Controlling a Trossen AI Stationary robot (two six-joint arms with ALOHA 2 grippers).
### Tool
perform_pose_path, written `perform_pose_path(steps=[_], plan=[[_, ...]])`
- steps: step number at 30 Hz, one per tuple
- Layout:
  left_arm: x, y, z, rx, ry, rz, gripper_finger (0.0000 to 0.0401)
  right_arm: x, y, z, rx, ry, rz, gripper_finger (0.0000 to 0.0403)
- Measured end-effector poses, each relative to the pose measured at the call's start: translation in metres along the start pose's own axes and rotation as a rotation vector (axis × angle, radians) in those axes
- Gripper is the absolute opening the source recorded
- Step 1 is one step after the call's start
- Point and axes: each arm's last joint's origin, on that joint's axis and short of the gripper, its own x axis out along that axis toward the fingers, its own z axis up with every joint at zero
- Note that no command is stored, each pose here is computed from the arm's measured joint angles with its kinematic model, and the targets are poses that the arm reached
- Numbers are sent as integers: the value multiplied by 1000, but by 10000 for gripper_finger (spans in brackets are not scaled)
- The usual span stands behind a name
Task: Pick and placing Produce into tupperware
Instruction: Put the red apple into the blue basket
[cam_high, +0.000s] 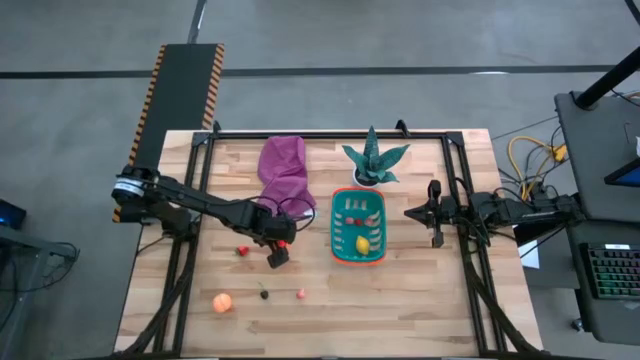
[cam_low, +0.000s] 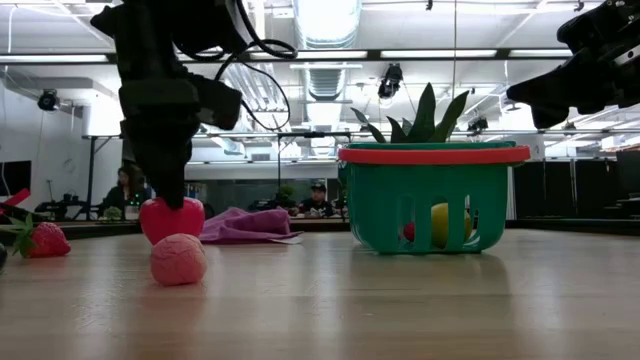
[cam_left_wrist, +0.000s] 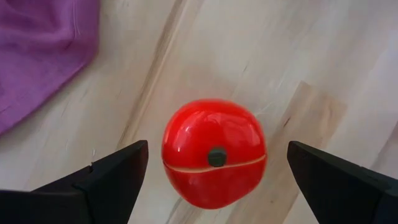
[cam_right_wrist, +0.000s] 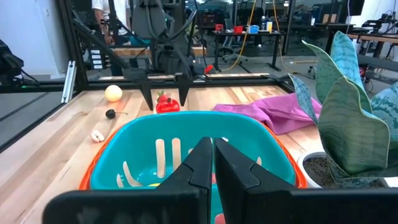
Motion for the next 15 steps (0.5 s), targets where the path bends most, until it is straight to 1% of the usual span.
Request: perform_pose_path(steps=[15], plan=[[27,-1,0,-3,69,57,370,0,0,0,3,0,0,9]])
